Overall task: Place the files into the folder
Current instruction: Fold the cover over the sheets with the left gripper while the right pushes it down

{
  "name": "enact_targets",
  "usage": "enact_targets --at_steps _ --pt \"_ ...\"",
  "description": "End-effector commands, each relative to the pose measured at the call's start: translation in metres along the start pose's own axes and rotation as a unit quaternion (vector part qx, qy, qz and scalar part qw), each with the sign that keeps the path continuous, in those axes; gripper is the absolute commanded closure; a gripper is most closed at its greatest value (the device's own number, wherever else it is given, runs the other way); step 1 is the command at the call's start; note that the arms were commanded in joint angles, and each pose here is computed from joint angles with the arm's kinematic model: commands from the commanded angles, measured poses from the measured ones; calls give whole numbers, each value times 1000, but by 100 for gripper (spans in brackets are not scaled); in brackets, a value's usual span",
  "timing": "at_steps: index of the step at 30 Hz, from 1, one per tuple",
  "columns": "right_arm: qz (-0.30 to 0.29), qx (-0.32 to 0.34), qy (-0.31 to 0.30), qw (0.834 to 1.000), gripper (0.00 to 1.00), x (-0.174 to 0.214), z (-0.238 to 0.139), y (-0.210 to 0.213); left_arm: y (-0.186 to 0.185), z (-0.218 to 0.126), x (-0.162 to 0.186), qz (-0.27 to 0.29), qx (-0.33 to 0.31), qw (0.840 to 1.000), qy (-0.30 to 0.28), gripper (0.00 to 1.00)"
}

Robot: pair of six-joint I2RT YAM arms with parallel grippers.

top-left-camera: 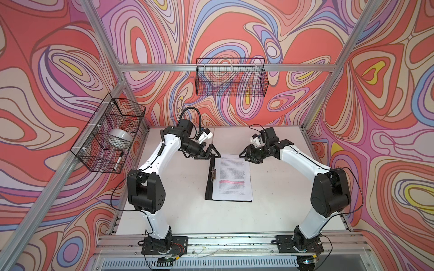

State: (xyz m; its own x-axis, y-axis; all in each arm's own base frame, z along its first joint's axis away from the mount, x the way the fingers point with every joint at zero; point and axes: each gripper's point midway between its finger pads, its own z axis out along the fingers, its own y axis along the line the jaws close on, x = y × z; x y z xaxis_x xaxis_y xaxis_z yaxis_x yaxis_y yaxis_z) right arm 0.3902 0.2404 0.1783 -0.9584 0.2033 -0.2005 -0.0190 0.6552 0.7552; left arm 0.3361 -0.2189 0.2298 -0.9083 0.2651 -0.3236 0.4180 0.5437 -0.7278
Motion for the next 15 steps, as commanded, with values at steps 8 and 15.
enact_targets --at_steps 8,15 --pt "-3 -170 6 985 49 -15 1 70 -18 12 -7 19 32 999 6 0" --pt "4 -196 16 980 49 -15 11 76 -28 21 -9 26 46 998 14 0"
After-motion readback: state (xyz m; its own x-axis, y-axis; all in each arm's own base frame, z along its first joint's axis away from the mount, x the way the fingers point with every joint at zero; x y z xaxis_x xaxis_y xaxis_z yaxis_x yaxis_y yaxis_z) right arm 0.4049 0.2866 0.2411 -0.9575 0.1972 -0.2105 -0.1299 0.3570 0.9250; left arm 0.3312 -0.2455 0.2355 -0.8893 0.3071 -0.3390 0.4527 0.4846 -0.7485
